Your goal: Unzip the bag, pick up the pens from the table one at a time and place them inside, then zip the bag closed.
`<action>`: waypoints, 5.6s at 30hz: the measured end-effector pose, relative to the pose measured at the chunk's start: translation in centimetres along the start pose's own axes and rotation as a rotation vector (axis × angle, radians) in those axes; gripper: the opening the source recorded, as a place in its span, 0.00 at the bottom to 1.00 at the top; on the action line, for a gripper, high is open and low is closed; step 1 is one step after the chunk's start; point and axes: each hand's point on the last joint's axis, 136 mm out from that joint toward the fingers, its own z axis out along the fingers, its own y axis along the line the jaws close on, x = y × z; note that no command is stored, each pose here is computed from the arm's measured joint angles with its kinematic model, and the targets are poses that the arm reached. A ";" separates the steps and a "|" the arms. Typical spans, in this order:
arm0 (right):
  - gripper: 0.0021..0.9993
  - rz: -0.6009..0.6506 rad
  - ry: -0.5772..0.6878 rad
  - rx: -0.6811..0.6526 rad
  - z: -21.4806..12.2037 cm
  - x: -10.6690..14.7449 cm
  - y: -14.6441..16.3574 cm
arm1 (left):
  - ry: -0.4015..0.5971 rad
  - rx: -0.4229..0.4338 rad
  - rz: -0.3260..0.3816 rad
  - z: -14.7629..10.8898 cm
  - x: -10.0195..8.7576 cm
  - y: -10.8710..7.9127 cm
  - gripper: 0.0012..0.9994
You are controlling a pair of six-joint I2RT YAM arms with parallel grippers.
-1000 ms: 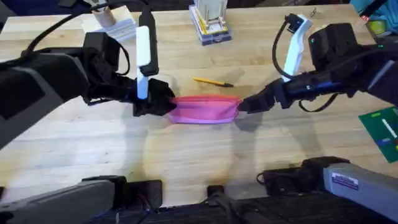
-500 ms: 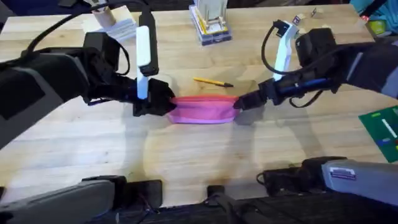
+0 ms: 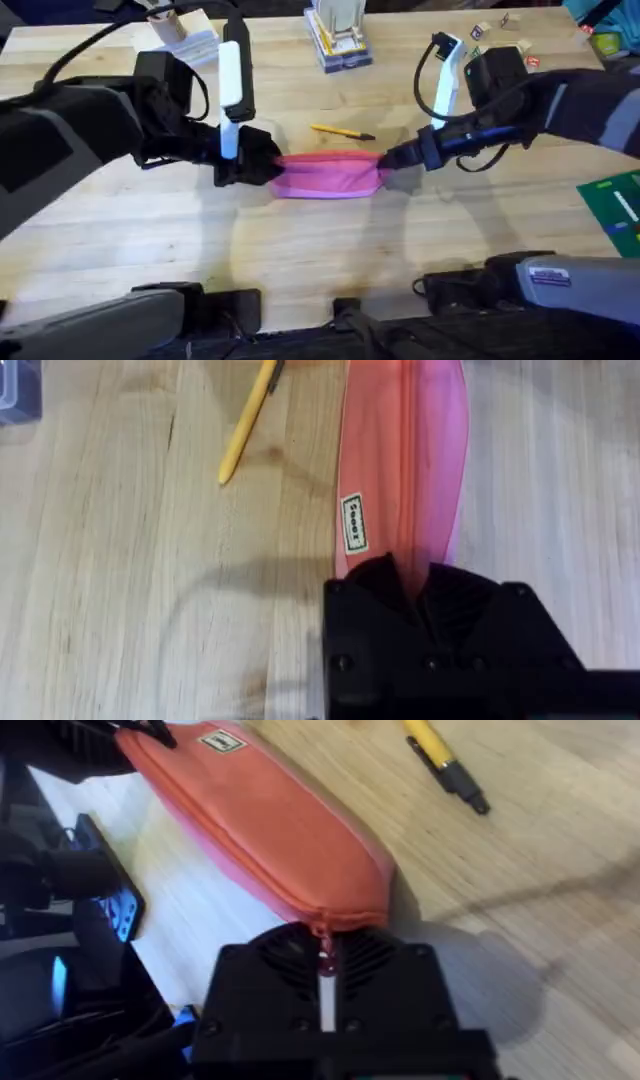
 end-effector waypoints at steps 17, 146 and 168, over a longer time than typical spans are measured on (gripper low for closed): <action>0.03 0.059 0.065 0.010 -2.5 -0.2 2.1 | -0.008 0.003 0.006 0.1 -0.2 0.0 0.04; 1.00 -0.875 0.143 0.084 -6.9 -4.5 1.6 | 0.006 -0.006 0.012 0.0 0.0 0.2 0.04; 0.99 -0.915 0.212 -0.025 -1.6 -4.5 -1.3 | 0.006 -0.006 0.012 0.0 0.0 0.2 0.04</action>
